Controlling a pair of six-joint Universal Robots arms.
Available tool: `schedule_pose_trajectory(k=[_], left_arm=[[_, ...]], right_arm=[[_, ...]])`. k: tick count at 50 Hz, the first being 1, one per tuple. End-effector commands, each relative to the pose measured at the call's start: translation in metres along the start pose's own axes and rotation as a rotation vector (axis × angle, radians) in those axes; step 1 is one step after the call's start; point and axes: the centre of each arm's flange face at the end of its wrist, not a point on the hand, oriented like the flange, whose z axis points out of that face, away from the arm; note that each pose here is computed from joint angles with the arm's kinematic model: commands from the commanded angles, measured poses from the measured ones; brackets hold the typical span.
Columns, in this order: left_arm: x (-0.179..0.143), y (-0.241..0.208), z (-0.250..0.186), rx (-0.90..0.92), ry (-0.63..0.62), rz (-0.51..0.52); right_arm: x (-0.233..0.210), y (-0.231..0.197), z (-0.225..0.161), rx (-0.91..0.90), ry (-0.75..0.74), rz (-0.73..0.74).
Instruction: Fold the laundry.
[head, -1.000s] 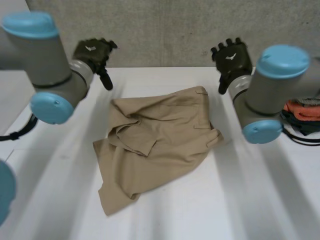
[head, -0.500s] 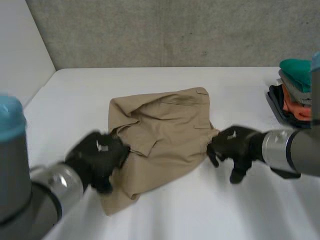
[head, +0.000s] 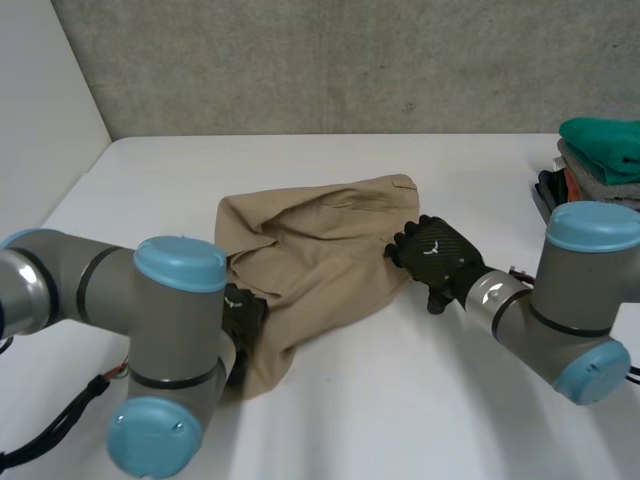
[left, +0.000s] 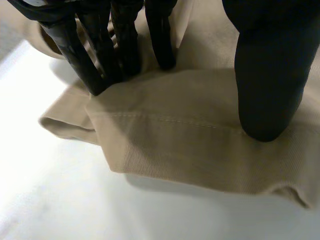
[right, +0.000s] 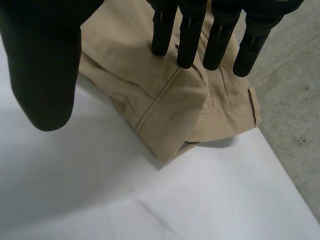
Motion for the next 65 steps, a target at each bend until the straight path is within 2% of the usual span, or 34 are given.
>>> schedule_pose_trajectory(k=[1, 8, 14, 20, 24, 28, 29, 32, 36, 39, 44, 46, 50, 54, 57, 61, 62, 65], left_arm=[[-0.004, -0.012, 0.016, 0.051, -0.073, 0.050], [-0.004, -0.016, 0.034, 0.064, -0.086, 0.080], [-0.016, -0.022, 0.046, 0.076, -0.121, 0.070], [-0.028, -0.033, 0.044, 0.111, -0.142, 0.043], [-0.040, -0.050, 0.028, 0.163, -0.142, 0.007], [-0.062, -0.075, -0.002, 0.222, -0.122, -0.046], [-0.074, -0.087, -0.019, 0.254, -0.109, -0.072], [-0.095, -0.110, -0.052, 0.327, -0.096, -0.109], [-0.134, -0.154, -0.129, 0.505, -0.094, -0.175], [-0.147, -0.167, -0.167, 0.541, -0.069, -0.214], [-0.152, -0.170, -0.189, 0.475, -0.013, -0.242], [-0.151, -0.166, -0.183, 0.409, 0.009, -0.245], [-0.141, -0.154, -0.143, 0.280, 0.053, -0.233], [-0.129, -0.143, -0.097, 0.185, 0.085, -0.227], [-0.125, -0.141, -0.073, 0.172, 0.088, -0.231], [-0.131, -0.163, -0.049, 0.303, 0.047, -0.234], [-0.143, -0.182, -0.051, 0.420, -0.001, -0.248], [-0.167, -0.214, -0.066, 0.625, -0.100, -0.273]], right_arm=[[-0.002, 0.001, 0.023, 0.027, 0.029, -0.037], [-0.002, 0.005, 0.044, 0.039, 0.048, -0.057], [-0.003, 0.011, 0.060, 0.055, 0.051, -0.064], [-0.001, 0.015, 0.069, 0.057, 0.060, -0.068], [0.006, 0.008, 0.066, 0.054, 0.067, -0.064], [0.032, -0.019, 0.041, 0.041, 0.097, -0.018], [0.055, -0.038, 0.026, 0.051, 0.135, 0.017], [0.082, -0.066, -0.004, 0.052, 0.157, 0.083], [0.126, -0.119, -0.064, 0.051, 0.171, 0.182], [0.143, -0.141, -0.092, 0.039, 0.169, 0.213], [0.149, -0.157, -0.112, -0.015, 0.135, 0.250], [0.145, -0.154, -0.113, -0.076, 0.089, 0.282], [0.133, -0.138, -0.103, -0.180, 0.009, 0.320], [0.119, -0.119, -0.084, -0.227, -0.043, 0.329], [0.114, -0.111, -0.067, -0.215, -0.029, 0.307], [0.126, -0.115, -0.039, -0.094, 0.130, 0.232], [0.140, -0.125, -0.031, -0.001, 0.247, 0.201], [0.162, -0.147, -0.027, 0.163, 0.401, 0.161]])
